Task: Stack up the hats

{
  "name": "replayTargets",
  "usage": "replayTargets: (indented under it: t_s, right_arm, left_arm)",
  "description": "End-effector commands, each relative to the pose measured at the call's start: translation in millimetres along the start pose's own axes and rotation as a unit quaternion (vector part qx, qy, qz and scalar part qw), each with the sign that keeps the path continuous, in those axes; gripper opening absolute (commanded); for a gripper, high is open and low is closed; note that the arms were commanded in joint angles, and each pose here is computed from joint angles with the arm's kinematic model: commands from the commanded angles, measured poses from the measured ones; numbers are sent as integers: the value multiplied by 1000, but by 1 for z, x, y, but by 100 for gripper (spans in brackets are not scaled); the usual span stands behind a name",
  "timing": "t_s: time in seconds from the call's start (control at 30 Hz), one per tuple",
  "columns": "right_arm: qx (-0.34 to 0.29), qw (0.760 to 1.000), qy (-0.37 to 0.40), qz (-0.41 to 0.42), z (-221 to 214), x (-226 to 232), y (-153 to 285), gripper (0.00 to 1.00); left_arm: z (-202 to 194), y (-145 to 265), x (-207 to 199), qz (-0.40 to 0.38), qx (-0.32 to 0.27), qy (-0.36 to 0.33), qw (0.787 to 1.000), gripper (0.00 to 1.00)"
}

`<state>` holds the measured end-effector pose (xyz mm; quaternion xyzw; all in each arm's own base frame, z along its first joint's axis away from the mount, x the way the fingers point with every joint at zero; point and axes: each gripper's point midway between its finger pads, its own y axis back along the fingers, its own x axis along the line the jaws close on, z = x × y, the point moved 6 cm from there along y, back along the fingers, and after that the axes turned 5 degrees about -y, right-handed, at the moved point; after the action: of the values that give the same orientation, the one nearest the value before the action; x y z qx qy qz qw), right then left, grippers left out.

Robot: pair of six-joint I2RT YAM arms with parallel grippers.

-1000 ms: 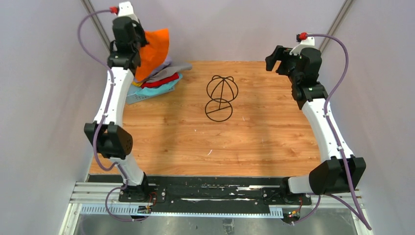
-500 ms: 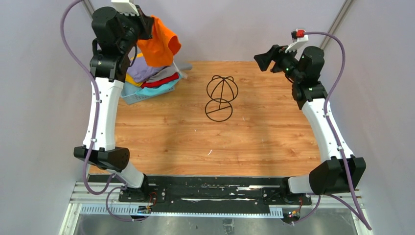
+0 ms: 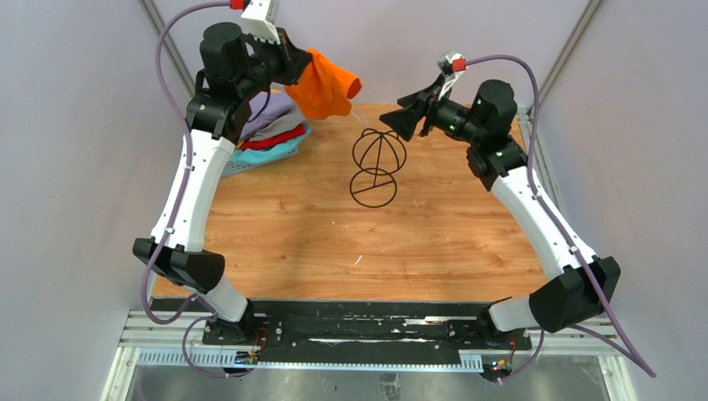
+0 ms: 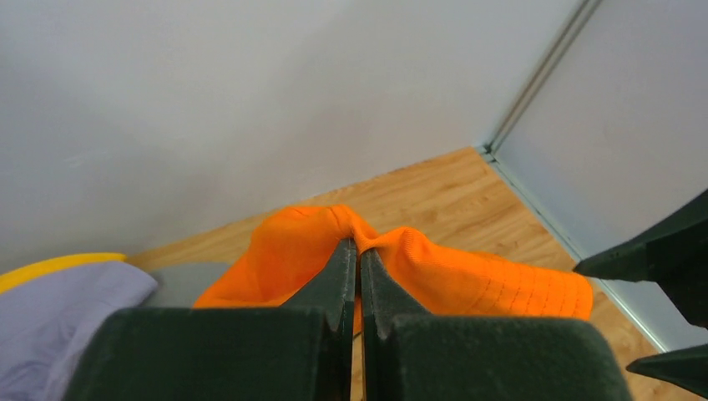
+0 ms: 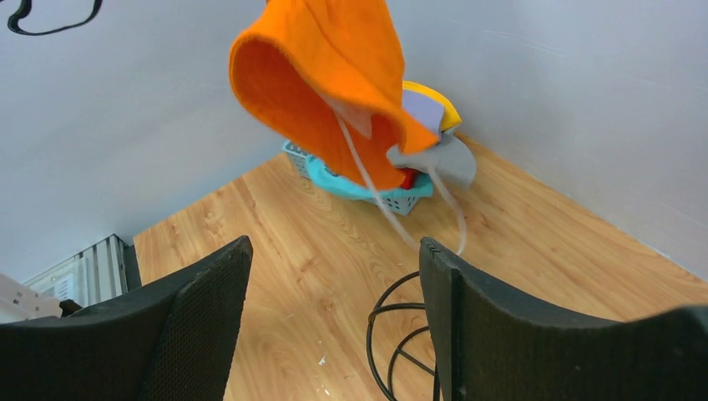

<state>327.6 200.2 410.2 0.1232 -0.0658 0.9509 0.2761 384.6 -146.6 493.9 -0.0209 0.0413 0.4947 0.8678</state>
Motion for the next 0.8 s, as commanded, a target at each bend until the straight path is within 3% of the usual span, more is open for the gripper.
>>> replayTargets:
  t_s: [0.0,0.5,0.67,0.77]
  right_arm:
    - [-5,999,36,25,7,9,-15,72]
    - [28,996,60,61,-12,11,-53,70]
    - [25,995,70,66,-12,7,-66,66]
    - [24,994,80,66,-11,2,-73,58]
  left_arm:
    - [11,8,-22,-65,-23,-4,998,0]
    - [10,17,-40,-128,-21,3,992,0]
    - [7,16,-44,-144,-16,10,989,0]
    - [4,16,-45,-147,-11,12,989,0]
